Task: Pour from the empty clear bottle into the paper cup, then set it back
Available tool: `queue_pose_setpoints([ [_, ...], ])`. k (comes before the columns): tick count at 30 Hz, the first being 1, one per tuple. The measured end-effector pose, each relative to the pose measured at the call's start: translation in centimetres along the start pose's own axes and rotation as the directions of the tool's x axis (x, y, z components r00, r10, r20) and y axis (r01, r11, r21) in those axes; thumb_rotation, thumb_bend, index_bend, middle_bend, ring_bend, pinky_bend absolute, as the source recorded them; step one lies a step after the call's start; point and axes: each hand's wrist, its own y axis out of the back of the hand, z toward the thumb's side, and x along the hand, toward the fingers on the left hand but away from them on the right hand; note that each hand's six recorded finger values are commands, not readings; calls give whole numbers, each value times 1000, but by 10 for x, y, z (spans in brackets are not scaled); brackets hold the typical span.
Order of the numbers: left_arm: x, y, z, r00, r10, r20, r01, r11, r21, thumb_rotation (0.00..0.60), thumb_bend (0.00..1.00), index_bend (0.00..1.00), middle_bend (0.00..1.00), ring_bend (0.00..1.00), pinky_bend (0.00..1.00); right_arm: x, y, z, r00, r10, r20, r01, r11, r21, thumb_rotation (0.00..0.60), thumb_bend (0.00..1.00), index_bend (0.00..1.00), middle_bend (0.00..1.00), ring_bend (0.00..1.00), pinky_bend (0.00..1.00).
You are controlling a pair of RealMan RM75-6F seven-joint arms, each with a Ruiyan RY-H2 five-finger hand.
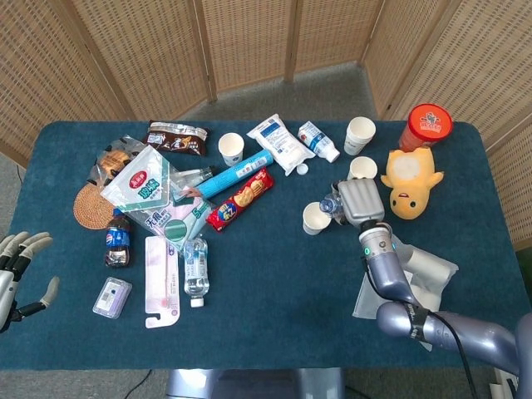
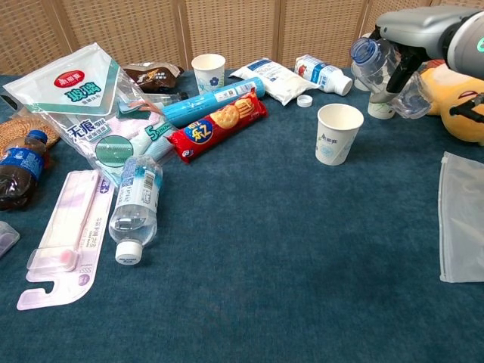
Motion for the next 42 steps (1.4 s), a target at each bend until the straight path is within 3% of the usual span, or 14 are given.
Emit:
queue_pose_setpoints([
  [11, 0, -5, -7, 1000, -12, -4, 12, 1000, -12, 329, 490, 151, 172, 87, 45, -6, -4, 8, 999, -25, 29, 20, 989, 146, 600, 271, 585, 597, 555, 470],
  [33, 0, -8, -16, 1000, -17, -9, 16, 1000, -25, 329, 490, 151, 171, 86, 45, -21, -20, 15, 993, -78, 87, 33, 904, 426, 600, 265, 585, 594, 554, 470],
  [42, 1, -8, -16, 1000, -18, -8, 17, 999, -27, 332, 490, 151, 171, 86, 45, -20, -20, 15, 989, -116, 89, 61, 883, 465, 600, 256, 588, 594, 554, 469],
])
